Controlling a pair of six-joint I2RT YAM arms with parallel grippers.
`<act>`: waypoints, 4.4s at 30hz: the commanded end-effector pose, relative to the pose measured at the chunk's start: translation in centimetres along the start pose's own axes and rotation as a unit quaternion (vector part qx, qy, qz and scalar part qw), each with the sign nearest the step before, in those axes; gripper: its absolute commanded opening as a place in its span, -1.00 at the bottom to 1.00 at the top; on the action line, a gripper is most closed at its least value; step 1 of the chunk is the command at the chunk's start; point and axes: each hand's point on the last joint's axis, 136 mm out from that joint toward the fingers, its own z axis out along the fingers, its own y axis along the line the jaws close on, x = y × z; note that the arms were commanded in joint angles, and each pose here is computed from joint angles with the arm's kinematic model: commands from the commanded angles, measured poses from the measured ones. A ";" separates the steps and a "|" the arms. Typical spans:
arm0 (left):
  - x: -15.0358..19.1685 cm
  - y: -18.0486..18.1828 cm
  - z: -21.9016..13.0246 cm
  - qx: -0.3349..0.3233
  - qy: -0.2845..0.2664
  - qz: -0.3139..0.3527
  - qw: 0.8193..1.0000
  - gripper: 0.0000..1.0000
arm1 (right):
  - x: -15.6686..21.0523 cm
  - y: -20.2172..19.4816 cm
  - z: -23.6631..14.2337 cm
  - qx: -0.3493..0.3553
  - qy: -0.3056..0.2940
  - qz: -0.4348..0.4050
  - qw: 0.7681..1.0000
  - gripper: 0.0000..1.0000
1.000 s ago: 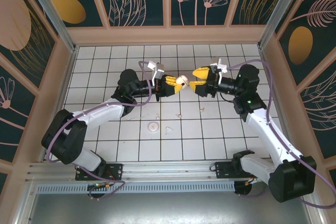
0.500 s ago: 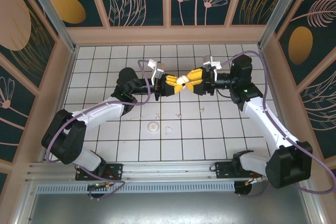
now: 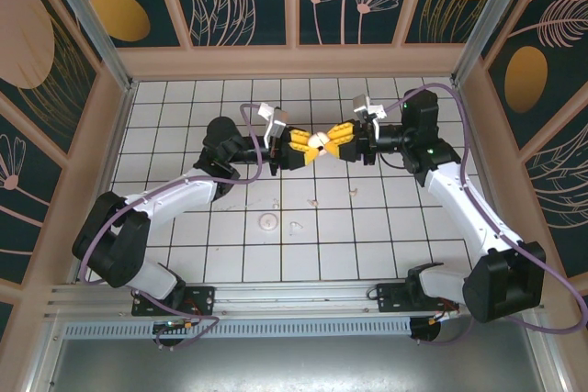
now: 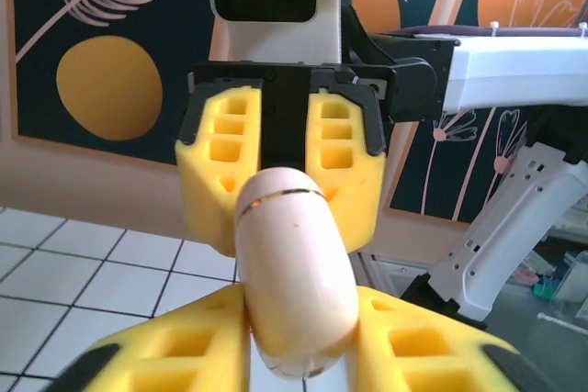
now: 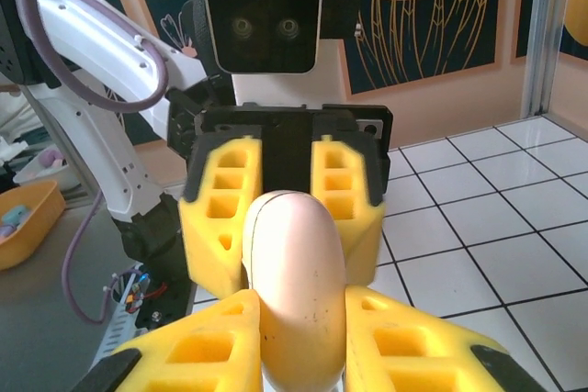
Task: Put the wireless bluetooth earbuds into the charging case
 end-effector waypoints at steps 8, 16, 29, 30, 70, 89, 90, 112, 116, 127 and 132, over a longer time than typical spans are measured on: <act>1.4 2.0 -0.8 -0.091 0.137 0.076 0.983 0.09 | 0.4 -1.7 -0.4 0.075 0.048 -0.009 0.996 -0.56; 3.0 3.0 -3.5 -0.164 0.202 0.158 0.953 0.16 | 1.7 -2.3 -0.3 0.096 0.082 -0.021 0.992 -0.58; 5.4 1.7 -4.5 -0.133 0.246 0.189 0.941 0.12 | 5.7 -1.3 2.4 0.107 0.184 -0.122 0.969 -0.59; 5.6 1.6 -4.5 -0.126 0.247 0.191 0.941 0.11 | 5.9 -1.1 2.6 0.104 0.189 -0.135 0.967 -0.59; 5.9 0.6 -3.3 -0.079 0.219 0.147 0.961 -0.23 | 5.0 1.3 4.6 0.036 0.147 -0.195 0.969 -0.59; 6.2 0.7 -3.6 -0.087 0.227 0.152 0.958 -0.53 | 3.1 -0.6 3.3 0.097 0.105 -0.165 0.976 -0.07; 6.2 0.8 -3.6 -0.089 0.227 0.152 0.958 -0.53 | 2.9 -0.6 3.1 0.095 0.099 -0.161 0.977 -0.07; 6.2 -0.3 -2.7 -0.057 0.160 0.103 0.980 -0.55 | 2.3 1.0 1.3 0.060 0.050 -0.123 0.989 0.14; 5.6 -0.6 -2.4 -0.046 0.141 0.105 0.983 -0.55 | 2.7 1.9 1.7 0.043 0.047 -0.119 0.991 0.24; 5.0 -0.9 -2.2 -0.037 0.135 0.110 0.984 -0.55 | 3.0 1.0 3.0 0.037 0.048 -0.107 0.992 0.31; 4.7 -1.1 -2.3 -0.036 0.132 0.114 0.984 -0.56 | 3.1 0.6 3.3 0.037 0.050 -0.103 0.993 0.31</act>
